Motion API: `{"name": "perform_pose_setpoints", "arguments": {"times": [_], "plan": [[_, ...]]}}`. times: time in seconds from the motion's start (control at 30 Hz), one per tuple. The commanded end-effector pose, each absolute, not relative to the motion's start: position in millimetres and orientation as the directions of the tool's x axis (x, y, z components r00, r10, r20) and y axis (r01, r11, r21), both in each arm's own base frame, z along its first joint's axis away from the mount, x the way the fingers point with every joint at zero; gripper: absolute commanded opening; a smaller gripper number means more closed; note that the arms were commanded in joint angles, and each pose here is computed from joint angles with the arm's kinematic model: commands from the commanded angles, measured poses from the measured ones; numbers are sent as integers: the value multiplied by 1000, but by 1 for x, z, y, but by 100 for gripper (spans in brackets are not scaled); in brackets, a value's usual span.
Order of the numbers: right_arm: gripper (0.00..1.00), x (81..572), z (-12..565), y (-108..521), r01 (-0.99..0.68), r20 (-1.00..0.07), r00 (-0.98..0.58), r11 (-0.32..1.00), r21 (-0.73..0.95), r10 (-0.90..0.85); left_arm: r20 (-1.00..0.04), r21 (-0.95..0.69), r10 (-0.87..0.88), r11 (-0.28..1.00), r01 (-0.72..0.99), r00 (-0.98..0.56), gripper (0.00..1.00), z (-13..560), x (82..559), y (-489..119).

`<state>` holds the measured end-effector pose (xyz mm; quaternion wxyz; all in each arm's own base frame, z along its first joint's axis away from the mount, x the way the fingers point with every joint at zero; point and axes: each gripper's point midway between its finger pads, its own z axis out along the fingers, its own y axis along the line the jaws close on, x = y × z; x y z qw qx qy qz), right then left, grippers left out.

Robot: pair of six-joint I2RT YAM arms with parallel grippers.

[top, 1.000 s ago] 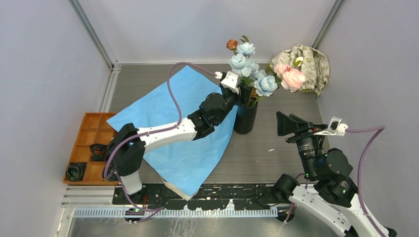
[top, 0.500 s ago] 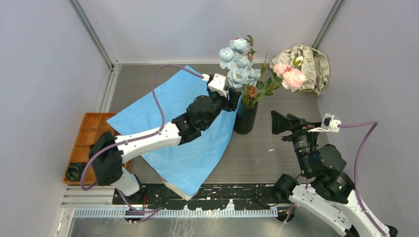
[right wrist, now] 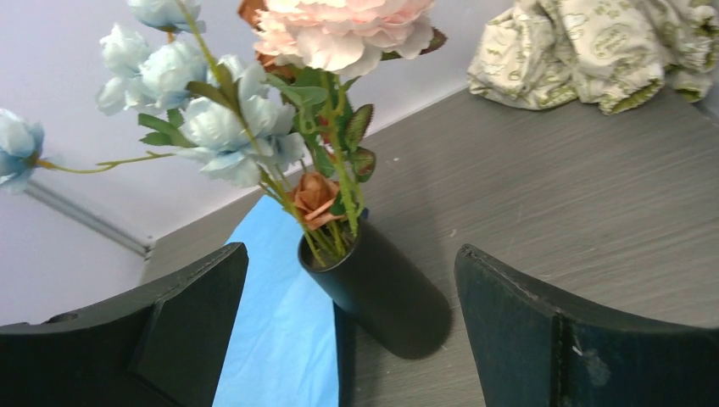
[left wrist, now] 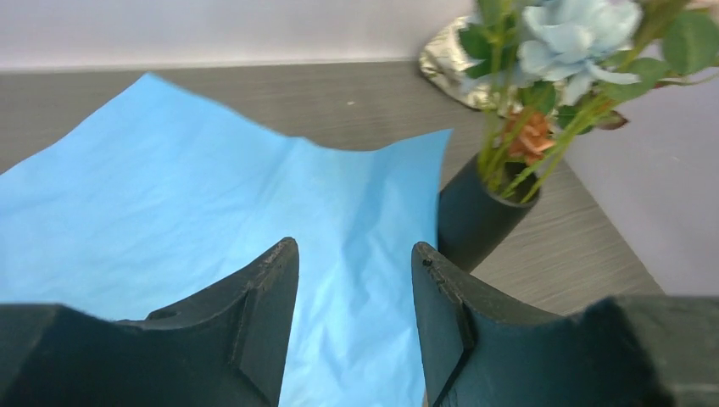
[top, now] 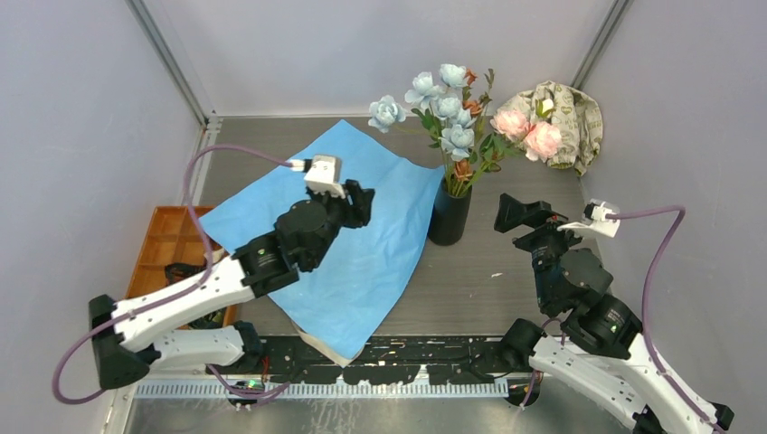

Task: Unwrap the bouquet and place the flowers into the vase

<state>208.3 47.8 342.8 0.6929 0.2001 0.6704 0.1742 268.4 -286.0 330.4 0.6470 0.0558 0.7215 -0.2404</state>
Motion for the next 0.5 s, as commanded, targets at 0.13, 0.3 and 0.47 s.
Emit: {"name": "perform_pose_setpoints", "arguments": {"times": [0.13,0.3,0.47], "plan": [[97,208,352,19,187,-841,115,820,540,528,-941,-307,-284,945,111,-183,52,313,233,-162],[97,205,352,14,189,-840,124,818,543,528,-925,-349,-348,937,-18,-150,52,307,214,-103],[97,200,349,3,223,-842,136,812,540,523,-920,-363,-371,928,-84,-126,52,308,201,-69]]}}
